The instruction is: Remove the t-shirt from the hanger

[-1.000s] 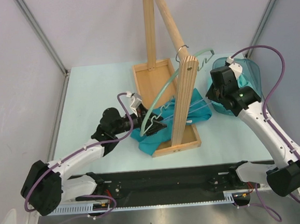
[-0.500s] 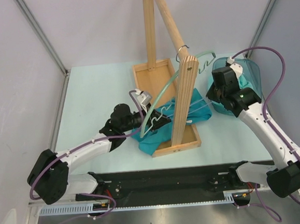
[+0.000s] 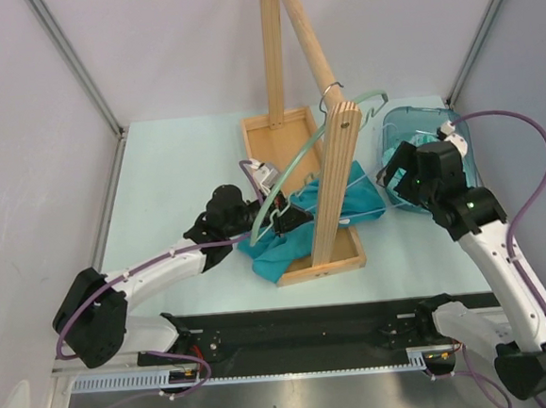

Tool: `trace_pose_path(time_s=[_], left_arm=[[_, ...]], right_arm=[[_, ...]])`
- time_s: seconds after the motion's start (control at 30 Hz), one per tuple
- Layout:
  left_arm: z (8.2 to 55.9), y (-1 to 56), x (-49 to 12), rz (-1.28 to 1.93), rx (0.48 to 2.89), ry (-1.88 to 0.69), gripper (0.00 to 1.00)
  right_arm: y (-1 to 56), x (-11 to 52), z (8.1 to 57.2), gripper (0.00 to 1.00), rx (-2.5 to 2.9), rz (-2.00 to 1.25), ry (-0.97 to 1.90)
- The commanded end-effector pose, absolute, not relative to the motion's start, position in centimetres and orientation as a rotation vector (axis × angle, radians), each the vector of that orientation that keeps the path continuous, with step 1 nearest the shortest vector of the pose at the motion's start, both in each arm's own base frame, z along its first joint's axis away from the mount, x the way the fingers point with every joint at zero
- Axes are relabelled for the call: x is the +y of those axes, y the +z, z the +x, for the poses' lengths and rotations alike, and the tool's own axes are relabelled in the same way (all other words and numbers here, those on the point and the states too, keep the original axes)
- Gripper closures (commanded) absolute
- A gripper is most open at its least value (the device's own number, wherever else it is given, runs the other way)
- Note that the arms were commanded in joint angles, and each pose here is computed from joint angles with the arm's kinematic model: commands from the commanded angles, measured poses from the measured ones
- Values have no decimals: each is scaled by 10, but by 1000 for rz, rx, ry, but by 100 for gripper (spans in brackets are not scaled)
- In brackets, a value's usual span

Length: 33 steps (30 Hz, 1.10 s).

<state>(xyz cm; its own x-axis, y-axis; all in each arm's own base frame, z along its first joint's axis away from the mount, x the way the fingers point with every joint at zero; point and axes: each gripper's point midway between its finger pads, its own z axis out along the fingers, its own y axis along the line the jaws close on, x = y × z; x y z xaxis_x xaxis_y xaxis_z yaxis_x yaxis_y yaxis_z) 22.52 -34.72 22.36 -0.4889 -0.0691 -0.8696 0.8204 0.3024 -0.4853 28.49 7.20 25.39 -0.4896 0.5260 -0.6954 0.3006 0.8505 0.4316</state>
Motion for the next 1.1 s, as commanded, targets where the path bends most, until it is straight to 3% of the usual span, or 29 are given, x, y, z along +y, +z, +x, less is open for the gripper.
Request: trace_pose_path(time_s=[0.0, 0.27, 0.63, 0.8, 1.07], left_arm=[[232, 241, -349, 607, 1772, -1331, 100], [245, 254, -314, 362, 1816, -1382, 100], [266, 310, -209, 90, 1692, -1177, 100], [264, 348, -166, 87, 1602, -1003, 100], [254, 425, -154, 236, 1497, -840, 100]], right_arm=[[278, 55, 264, 0, 2036, 605, 315], [287, 33, 244, 0, 2002, 600, 245], [277, 22, 240, 0, 1989, 614, 208], [273, 19, 240, 0, 1996, 610, 190], [267, 22, 242, 0, 2012, 589, 199]])
